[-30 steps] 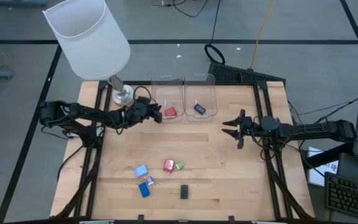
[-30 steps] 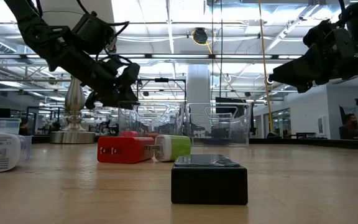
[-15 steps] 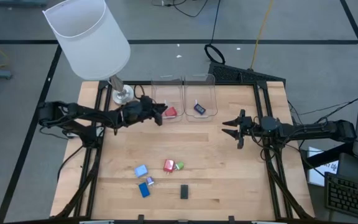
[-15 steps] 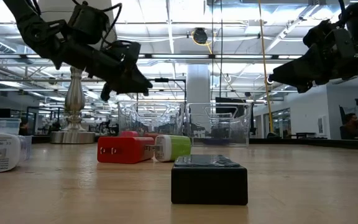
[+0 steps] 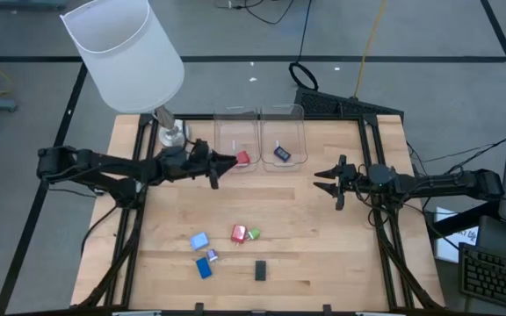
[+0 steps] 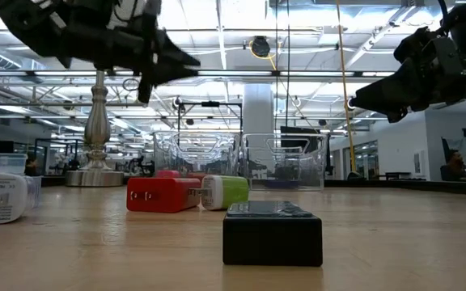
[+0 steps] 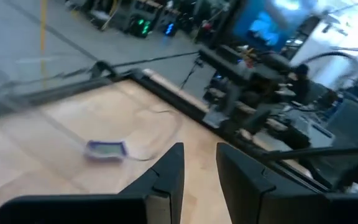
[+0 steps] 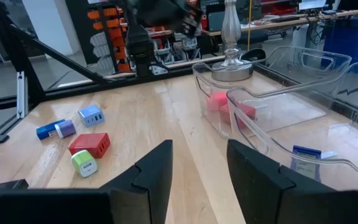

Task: Pick & Place Office items
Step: Put the blue timer into the right transparent bin

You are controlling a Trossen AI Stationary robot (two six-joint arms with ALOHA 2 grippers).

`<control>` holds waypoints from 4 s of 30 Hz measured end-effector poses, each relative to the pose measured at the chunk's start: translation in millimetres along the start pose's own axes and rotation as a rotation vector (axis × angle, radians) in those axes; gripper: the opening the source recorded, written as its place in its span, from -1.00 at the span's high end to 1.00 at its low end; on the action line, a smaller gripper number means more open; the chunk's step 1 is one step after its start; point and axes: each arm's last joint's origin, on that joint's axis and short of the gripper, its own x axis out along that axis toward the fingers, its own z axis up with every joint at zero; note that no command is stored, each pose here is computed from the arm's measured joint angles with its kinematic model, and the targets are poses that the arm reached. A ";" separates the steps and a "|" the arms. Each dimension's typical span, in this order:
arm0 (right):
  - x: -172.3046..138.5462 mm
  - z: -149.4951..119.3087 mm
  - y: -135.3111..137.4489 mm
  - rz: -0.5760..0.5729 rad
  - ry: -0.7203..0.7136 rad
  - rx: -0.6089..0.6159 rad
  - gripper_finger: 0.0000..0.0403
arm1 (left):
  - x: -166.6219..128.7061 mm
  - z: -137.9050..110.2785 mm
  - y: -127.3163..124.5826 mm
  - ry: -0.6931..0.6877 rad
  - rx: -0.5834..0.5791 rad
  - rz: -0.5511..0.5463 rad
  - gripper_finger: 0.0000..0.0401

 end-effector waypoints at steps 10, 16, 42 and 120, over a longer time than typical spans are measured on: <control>0.0 1.5 0.6 0.010 -0.014 0.109 0.29 | -41.1 -8.2 -73.4 -0.045 0.141 -0.167 0.54; -2.2 9.7 11.5 0.341 -0.040 0.168 0.29 | -68.3 -17.6 -114.6 -0.091 0.186 -0.356 0.54; -17.3 26.3 46.4 0.760 -0.245 0.002 0.29 | -68.3 -96.2 -179.5 0.269 0.216 -0.521 0.54; -13.9 24.7 44.3 0.653 -0.247 -0.014 0.29 | -56.2 -162.6 -190.9 1.103 -0.255 1.208 0.01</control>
